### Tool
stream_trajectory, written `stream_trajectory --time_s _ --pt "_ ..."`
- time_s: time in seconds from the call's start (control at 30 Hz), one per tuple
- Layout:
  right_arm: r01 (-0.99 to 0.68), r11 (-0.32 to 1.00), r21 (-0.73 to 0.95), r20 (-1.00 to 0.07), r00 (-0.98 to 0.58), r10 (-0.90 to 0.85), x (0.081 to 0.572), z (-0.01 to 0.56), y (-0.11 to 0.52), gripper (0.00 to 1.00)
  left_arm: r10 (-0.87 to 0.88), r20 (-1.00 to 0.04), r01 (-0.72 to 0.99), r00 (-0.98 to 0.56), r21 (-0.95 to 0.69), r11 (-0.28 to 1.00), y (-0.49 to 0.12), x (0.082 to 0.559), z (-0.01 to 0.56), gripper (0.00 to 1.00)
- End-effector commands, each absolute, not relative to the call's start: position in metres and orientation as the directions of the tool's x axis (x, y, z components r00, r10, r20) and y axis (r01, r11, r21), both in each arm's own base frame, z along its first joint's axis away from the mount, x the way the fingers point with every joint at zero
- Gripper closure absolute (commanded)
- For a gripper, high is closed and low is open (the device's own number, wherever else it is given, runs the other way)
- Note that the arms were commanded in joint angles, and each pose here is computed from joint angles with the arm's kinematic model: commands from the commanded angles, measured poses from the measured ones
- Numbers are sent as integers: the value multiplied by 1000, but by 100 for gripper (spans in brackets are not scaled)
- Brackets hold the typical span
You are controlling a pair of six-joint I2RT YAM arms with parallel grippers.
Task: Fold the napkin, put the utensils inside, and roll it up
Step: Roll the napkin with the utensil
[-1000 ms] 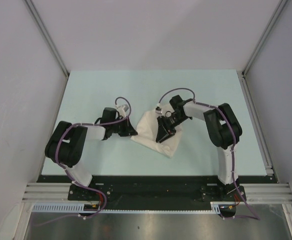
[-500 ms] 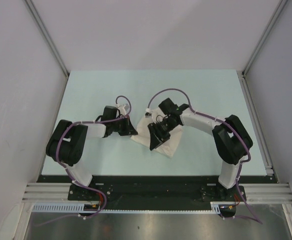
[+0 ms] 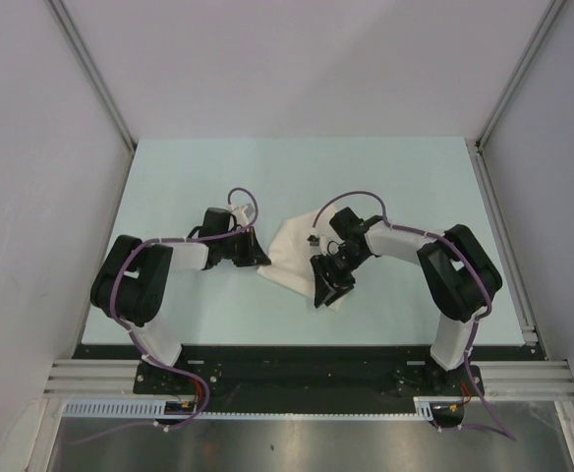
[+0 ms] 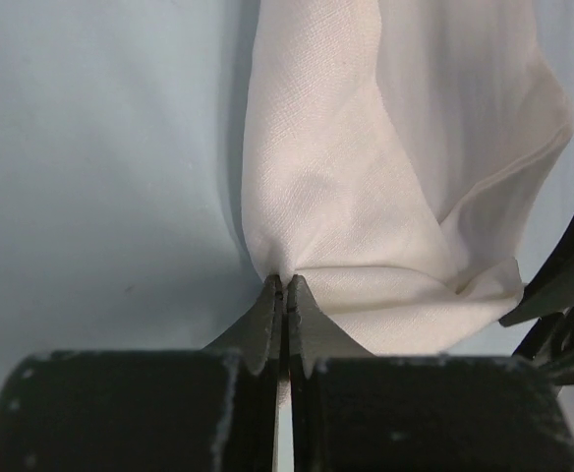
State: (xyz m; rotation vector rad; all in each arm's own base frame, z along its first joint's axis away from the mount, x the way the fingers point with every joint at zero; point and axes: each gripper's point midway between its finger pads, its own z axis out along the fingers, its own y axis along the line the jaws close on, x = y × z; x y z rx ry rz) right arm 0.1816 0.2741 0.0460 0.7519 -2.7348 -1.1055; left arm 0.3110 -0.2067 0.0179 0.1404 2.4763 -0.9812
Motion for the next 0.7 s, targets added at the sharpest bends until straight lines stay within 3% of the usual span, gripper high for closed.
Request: stream_trajectory --time_s 0.0,0.33,0.47,0.67 --pt "-406 623 669 -129 -889 -440 193 50 268 51 -67 -440 234 -896 -593 771 -201 312 7 100" --pt "-303 701 646 -22 -925 -380 192 20 242 52 -65 -435 228 -898 -586 778 -200 313 6 100" --pt "-358 658 663 -107 -915 -390 205 48 255 52 -63 -419 216 -906 -584 783 -200 314 5 100" --pt "-535 584 611 -323 -841 -433 227 122 298 51 -61 -385 191 -921 -583 790 -200 314 1 100"
